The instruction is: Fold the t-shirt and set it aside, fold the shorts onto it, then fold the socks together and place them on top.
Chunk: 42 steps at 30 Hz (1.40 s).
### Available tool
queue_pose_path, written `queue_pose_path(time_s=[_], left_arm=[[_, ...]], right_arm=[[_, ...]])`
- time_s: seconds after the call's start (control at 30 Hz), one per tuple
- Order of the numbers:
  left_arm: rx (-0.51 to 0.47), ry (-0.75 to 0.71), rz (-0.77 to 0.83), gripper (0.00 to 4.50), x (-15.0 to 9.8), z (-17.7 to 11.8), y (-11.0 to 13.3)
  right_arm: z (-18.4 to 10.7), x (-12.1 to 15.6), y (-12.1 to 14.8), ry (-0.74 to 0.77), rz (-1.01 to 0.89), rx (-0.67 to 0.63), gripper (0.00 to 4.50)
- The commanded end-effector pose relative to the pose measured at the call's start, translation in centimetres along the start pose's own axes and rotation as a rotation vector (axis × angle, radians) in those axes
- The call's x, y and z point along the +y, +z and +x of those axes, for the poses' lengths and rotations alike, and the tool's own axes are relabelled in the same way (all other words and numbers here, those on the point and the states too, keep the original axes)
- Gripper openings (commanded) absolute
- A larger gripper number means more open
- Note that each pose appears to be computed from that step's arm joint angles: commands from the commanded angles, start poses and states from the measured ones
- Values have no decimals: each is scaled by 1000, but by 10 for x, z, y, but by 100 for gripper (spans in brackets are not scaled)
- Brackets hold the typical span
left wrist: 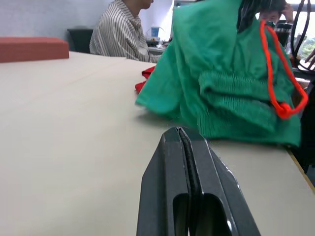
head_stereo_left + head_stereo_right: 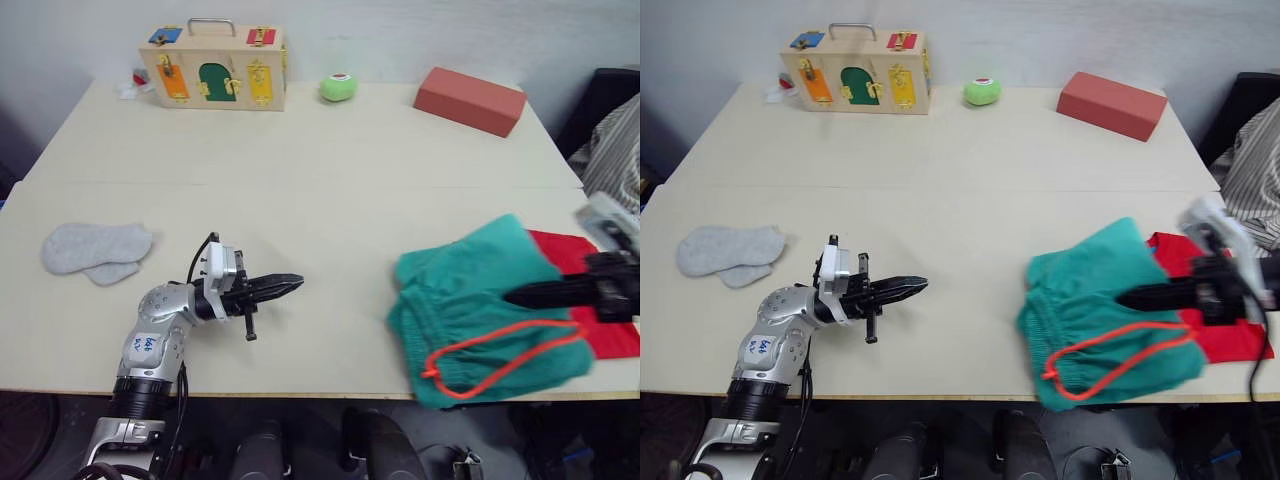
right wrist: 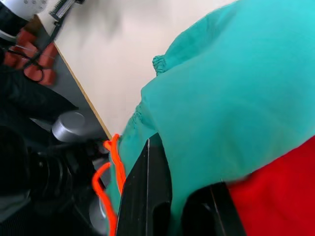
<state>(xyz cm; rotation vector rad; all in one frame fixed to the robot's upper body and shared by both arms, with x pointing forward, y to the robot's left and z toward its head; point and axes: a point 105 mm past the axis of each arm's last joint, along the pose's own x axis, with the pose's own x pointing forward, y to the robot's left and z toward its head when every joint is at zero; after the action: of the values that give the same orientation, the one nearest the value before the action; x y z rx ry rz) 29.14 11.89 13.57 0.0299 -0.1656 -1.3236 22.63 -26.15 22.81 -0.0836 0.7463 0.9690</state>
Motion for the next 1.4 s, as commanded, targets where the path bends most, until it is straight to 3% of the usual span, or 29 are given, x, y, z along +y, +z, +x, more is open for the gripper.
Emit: queue_pose_path(time_s=[0.03,0.17,0.33,0.43,0.6,0.73,0.83,1.03,1.1,1.2,1.23,1.33,1.4], left_arm=[[-15,-3,8,0,0,0,3],[-12,-7,2,0,-1,0,1],[4,-4,-2,0,0,-3,-1],[18,13,-5,0,-1,-11,0],[50,17,-6,0,-5,-21,1],[60,-4,-27,0,-14,-24,6],[68,-11,-26,0,-18,-25,9],[79,7,-38,0,-15,-30,14],[104,43,-47,0,-9,-38,14],[136,112,-47,0,1,-53,14],[144,137,-41,19,3,-58,15],[170,287,3,80,14,-83,16],[225,378,78,144,17,-102,13]], right_arm=[[-31,-6,5,-50,-29,0,2],[-55,-32,-6,-141,-35,14,2],[-61,-65,-30,-221,-42,58,2],[-46,-103,-36,-301,-76,-24,2],[-19,-147,-50,-456,-233,-29,2],[-19,-155,-59,-481,-149,-22,2],[-33,-155,-63,-517,-161,-23,68],[-76,-138,-50,-586,-295,-55,254],[-83,-124,-30,-581,-416,-95,322],[-71,-97,-2,-504,-571,-199,426],[-63,-87,5,-464,-609,-256,449],[-26,-45,12,-239,-699,-361,450],[-9,-34,12,-195,-714,-380,450]])
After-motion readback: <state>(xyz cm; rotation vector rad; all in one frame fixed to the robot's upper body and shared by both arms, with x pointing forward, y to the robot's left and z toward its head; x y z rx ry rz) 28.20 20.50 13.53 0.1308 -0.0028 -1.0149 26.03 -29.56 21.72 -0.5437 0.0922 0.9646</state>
